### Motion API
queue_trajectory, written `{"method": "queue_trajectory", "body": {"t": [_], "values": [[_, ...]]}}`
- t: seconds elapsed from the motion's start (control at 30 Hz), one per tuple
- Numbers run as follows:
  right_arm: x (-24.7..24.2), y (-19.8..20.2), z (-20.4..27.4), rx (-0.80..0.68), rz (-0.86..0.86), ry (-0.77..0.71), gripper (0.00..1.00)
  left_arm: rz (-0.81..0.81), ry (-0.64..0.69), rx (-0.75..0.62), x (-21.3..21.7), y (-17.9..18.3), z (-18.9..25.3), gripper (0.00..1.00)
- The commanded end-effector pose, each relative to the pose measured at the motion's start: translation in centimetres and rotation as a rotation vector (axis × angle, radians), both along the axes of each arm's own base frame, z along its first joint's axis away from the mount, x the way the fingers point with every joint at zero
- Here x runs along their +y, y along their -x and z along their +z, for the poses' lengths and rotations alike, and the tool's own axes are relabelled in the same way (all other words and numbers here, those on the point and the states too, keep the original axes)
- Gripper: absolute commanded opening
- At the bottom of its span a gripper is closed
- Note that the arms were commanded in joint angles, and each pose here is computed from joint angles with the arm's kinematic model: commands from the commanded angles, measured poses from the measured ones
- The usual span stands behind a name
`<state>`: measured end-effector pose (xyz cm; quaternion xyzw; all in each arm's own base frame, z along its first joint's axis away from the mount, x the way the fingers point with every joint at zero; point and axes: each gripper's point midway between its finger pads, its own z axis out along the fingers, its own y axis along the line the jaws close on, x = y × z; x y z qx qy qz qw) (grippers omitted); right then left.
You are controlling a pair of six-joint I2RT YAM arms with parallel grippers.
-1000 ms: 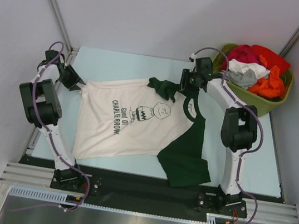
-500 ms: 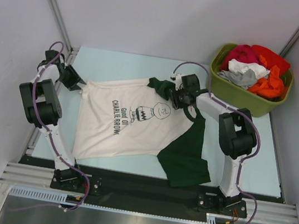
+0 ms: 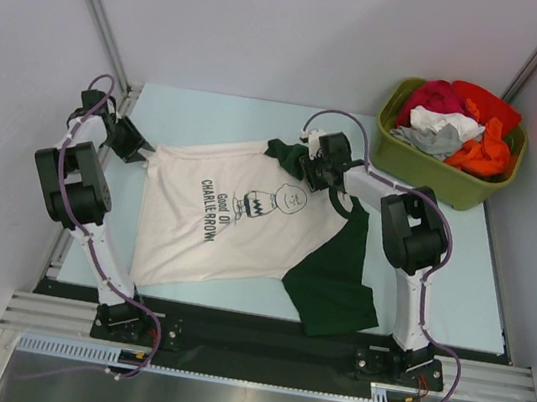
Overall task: Fold and stack the t-shirts
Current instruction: Fold the tshirt
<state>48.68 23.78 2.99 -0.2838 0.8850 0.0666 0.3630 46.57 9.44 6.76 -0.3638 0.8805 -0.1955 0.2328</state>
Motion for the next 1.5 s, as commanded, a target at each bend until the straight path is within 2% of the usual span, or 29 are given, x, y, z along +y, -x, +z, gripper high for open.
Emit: {"method": "queue_trajectory", "body": {"t": [0.0, 0.17, 0.27, 0.3, 0.37, 0.43, 0.47, 0.63, 0.77, 1.1, 1.23, 1.47], "values": [[0.7, -2.6, 2.1, -0.094, -0.010, -0.022, 0.47, -0.017, -0.009, -0.065, -0.1, -0.9, 2.4, 0.44], [1.5, -3.3, 2.7, -0.120, -0.022, -0.055, 0.41, -0.017, -0.010, -0.065, 0.0, -0.9, 2.5, 0.45], [2.0, -3.6, 3.2, -0.127, -0.019, -0.069, 0.33, -0.021, -0.012, -0.065, 0.0, -1.0, 2.6, 0.45], [2.0, -3.7, 3.2, -0.123, -0.024, -0.071, 0.26, -0.019, -0.011, -0.063, 0.0, -1.0, 2.5, 0.45], [2.0, -3.8, 2.9, -0.110, -0.029, -0.071, 0.20, -0.021, -0.010, -0.062, 0.0, -1.1, 2.5, 0.45], [2.1, -3.8, 3.0, -0.109, -0.031, -0.069, 0.09, -0.019, -0.012, -0.057, 0.1, -1.0, 2.5, 0.46], [1.9, -3.6, 2.8, -0.094, -0.040, -0.065, 0.00, -0.016, -0.020, -0.048, 0.2, -0.9, 2.4, 0.46], [-1.0, -4.3, 4.6, -0.090, -0.177, -0.051, 0.00, -0.018, -0.077, -0.039, 1.0, -0.6, 2.8, 0.54], [-3.1, -3.9, 6.5, -0.071, -0.248, -0.079, 0.00, -0.029, -0.120, -0.044, 1.7, -0.7, 3.4, 0.55], [-4.6, -4.5, 9.9, -0.085, -0.289, -0.136, 0.00, 0.002, -0.172, -0.026, 3.4, -2.1, 3.0, 0.46], [-4.6, -4.6, 9.7, -0.076, -0.285, -0.140, 0.00, -0.001, -0.206, -0.017, 4.3, -2.7, 3.0, 0.34], [-5.4, -4.9, 9.2, -0.051, -0.311, -0.179, 0.00, 0.014, -0.231, 0.093, 4.9, -1.0, 0.7, 0.40]]}}
